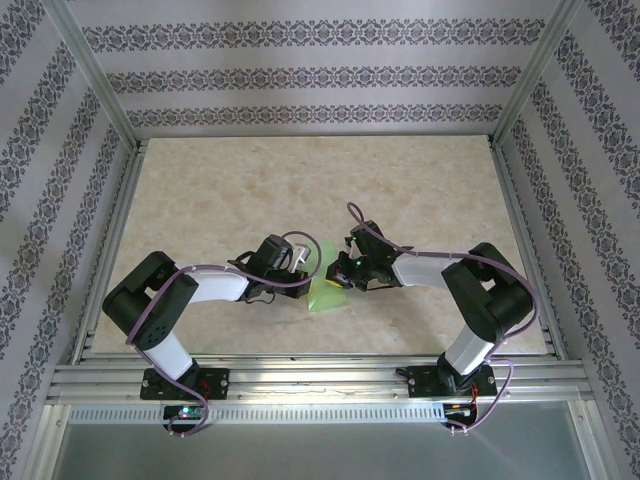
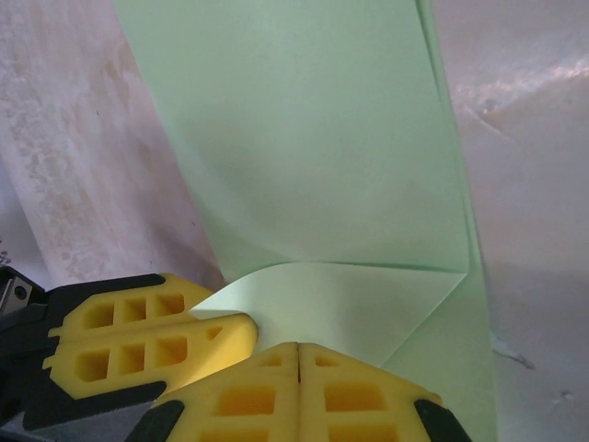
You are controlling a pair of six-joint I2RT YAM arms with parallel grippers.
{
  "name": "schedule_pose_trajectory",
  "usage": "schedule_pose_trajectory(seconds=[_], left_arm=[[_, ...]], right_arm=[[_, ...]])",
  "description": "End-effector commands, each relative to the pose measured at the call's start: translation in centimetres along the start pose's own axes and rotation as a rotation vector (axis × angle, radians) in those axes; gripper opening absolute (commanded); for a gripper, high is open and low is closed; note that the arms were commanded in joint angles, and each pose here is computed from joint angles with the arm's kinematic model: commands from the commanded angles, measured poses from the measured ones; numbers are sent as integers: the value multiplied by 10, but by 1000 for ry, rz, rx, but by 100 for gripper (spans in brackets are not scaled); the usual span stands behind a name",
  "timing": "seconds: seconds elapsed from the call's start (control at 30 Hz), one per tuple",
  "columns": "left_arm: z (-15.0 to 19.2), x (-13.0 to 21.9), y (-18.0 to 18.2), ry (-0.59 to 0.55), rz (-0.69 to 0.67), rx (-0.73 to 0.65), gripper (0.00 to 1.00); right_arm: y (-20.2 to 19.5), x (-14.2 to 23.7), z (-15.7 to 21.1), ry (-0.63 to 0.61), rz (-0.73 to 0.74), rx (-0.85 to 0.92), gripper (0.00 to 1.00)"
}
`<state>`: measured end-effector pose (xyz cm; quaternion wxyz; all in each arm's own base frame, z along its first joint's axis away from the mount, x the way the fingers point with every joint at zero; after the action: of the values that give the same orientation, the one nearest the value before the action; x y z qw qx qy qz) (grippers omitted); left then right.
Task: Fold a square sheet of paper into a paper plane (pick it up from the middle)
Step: Fold the triangle a second time at the center of the table.
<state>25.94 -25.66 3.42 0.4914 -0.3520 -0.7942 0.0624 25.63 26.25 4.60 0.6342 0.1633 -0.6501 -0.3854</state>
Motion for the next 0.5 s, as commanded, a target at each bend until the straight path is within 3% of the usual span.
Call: schedule_pose_trajectory(seconds=[0.0, 0.23, 0.47], left_arm=[[10, 1, 8, 52, -20, 5, 0], [11, 1, 8, 57, -20, 7, 0], [4, 3, 6, 36, -23, 9, 0]], right_arm=[[14, -5, 0, 30, -49, 16, 1], [3, -14, 0, 56, -13, 18, 2], [-41, -16, 3, 41, 114, -34, 0]])
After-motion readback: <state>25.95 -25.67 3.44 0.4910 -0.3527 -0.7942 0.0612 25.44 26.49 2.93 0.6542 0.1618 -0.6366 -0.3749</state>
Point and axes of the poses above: each hand's point on the last joint's axis, 136 mm out from that joint toward the fingers, its own x axis back along the fingers, its own y axis along the line the jaws close on, z = x × y, the point moved 2 cm from there along x, back along the fingers, and after that the axes turned 6 degrees about -x, right-handed, at the moved point
